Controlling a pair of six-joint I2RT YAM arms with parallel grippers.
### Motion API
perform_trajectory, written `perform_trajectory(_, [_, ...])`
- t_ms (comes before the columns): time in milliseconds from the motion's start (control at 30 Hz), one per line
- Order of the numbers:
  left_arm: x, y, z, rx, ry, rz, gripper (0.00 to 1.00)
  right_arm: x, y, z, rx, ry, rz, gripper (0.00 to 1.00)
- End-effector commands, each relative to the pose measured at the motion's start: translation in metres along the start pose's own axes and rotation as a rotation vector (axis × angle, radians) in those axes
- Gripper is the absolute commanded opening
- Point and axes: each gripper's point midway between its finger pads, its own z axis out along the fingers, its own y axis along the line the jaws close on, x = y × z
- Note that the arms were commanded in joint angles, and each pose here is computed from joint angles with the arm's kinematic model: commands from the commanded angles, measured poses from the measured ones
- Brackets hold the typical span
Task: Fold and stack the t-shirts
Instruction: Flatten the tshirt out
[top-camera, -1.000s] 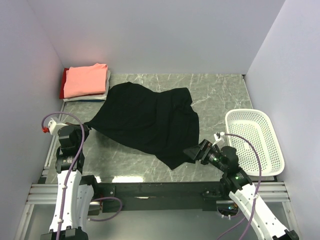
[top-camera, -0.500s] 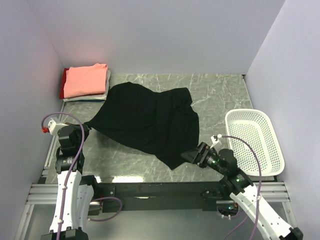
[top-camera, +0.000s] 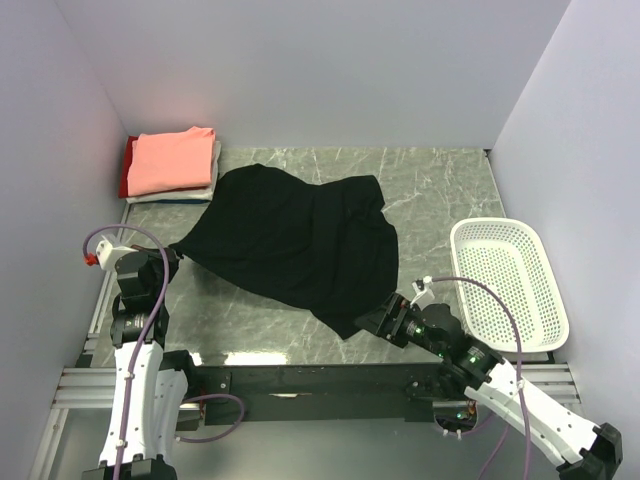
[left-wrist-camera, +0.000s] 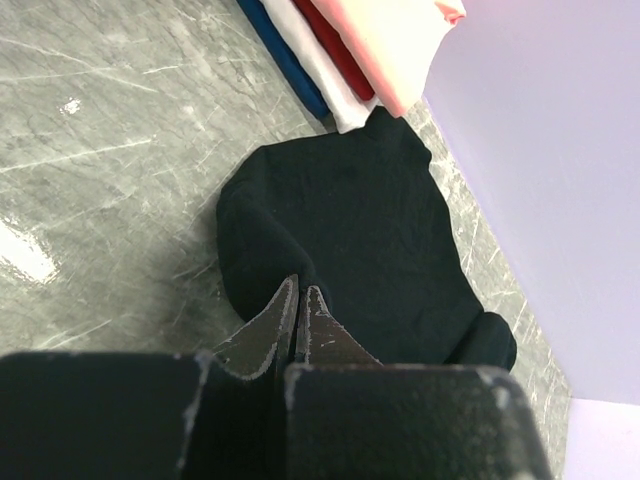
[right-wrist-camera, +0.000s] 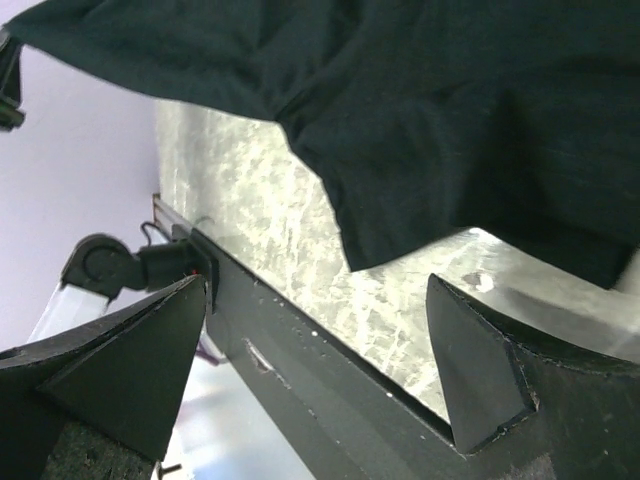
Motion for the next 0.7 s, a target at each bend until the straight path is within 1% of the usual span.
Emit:
perform_trajectory(0, [-0.011,-0.015,-0.002,0.057,-0.036,0.006,0.0,-0.008,-0.001,-0.001,0.016,-0.045,-0.002,0.96])
perform_trajectory(33, [-0.012,-0.015,-0.002,0.057,-0.038,0.007,0.01,-0.01,0.003,-0.003,0.003,-0.053,-0.006,0.97])
perform_trajectory(167, [-0.013,-0.016,-0.002,0.057,-0.038,0.01,0.0,-0.007,-0.013,-0.01,0.068,-0.052,-0.001,0.97])
perform_trajectory(233, [-0.013,-0.018,-0.002,0.064,-0.034,0.009,0.0,-0.007,-0.011,-0.013,0.047,-0.059,0.013,0.97])
perform_trajectory(300, [-0.012,-0.019,-0.002,0.068,-0.031,0.006,0.0,-0.005,-0.017,-0.017,0.072,-0.056,0.026,0.97])
perform_trajectory(333, [-0.012,-0.019,-0.002,0.068,-0.031,0.003,0.0,-0.009,-0.011,-0.021,0.05,-0.077,0.024,0.97])
perform_trajectory(367, [-0.012,-0.019,-0.002,0.068,-0.031,0.003,0.0,-0.007,-0.015,-0.025,0.071,-0.072,0.025,0.97])
perform_trajectory(433, [-0.012,-0.019,-0.002,0.07,-0.031,0.003,0.0,-0.008,-0.011,-0.028,0.055,-0.075,0.034,0.97])
perform_trajectory(500, [-0.012,-0.019,-0.002,0.069,-0.03,0.0,0.0,-0.004,-0.009,-0.03,0.049,-0.051,0.044,0.96])
perform_trajectory(600, [-0.013,-0.019,-0.002,0.067,-0.034,0.002,0.01,-0.003,-0.002,-0.033,0.023,-0.041,0.053,0.95])
perform_trajectory(667, [-0.014,-0.018,-0.001,0.062,-0.038,0.004,0.0,-0.008,0.009,-0.038,-0.008,-0.057,0.052,0.95])
